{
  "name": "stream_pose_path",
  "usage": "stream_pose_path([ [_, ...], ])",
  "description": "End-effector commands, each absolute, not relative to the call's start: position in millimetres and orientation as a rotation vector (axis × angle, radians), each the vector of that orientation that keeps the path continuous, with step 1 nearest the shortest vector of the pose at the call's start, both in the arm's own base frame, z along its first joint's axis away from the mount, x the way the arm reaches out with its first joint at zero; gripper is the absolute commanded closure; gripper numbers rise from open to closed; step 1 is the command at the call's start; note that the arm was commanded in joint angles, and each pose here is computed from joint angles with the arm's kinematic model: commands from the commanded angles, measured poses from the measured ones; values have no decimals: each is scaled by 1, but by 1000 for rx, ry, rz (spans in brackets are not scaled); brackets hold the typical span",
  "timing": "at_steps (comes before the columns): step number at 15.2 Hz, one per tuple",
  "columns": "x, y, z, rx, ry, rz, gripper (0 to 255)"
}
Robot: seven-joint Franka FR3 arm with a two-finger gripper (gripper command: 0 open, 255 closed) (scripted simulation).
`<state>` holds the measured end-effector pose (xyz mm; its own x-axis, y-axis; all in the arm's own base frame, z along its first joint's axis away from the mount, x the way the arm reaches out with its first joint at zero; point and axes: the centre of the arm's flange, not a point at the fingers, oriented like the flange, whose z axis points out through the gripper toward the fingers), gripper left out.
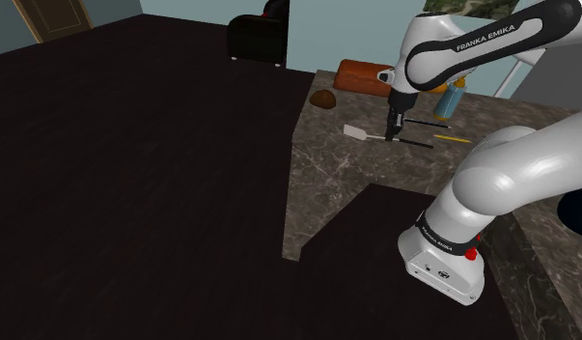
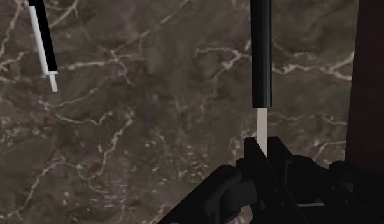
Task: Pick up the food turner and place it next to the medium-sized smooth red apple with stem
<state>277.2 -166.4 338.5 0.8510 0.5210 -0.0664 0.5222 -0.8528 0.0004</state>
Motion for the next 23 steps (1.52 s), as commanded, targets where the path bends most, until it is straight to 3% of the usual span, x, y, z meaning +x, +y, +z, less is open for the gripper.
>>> stream_pose_path([
  [1,277,-166,344,3005,847,-100,255],
  [23,277,-166,460,3004,847,-100,255],
])
